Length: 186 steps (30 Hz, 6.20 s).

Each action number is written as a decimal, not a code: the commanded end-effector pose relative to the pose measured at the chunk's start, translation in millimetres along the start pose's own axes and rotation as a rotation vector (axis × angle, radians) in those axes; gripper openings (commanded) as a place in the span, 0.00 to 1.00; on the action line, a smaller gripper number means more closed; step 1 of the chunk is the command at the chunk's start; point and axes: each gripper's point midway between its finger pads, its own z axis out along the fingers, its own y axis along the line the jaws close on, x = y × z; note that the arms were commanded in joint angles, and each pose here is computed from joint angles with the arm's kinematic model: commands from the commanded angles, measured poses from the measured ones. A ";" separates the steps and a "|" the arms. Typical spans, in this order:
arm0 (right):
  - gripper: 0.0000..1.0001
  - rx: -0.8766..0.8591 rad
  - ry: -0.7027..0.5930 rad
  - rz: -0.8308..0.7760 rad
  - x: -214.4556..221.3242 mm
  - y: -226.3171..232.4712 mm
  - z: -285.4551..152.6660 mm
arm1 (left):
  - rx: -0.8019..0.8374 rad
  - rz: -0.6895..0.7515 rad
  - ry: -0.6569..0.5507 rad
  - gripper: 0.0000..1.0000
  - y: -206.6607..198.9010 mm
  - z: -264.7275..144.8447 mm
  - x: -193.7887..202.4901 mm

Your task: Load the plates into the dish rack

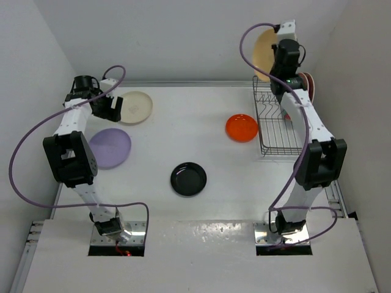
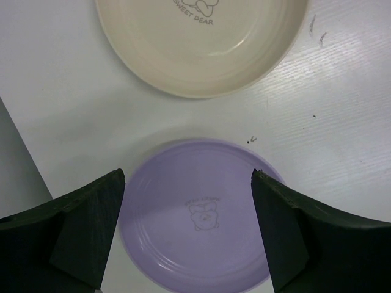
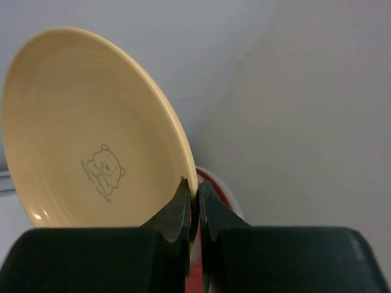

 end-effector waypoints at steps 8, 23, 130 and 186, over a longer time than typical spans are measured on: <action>0.00 0.493 0.155 -0.425 45.7 -102.6 1.9 | 0.003 0.000 -0.028 0.89 17.8 10.4 -12.9; 0.00 0.514 0.243 -0.425 121.4 -87.8 2.5 | -0.015 -0.026 -0.005 0.89 29.5 9.9 -1.7; 0.00 0.115 0.281 0.030 115.7 -49.3 2.1 | 0.207 0.161 -0.123 0.99 -74.1 -27.3 -89.8; 0.88 -0.143 0.163 0.018 48.8 15.8 -87.2 | 0.029 -0.378 -0.048 0.68 54.6 171.2 0.4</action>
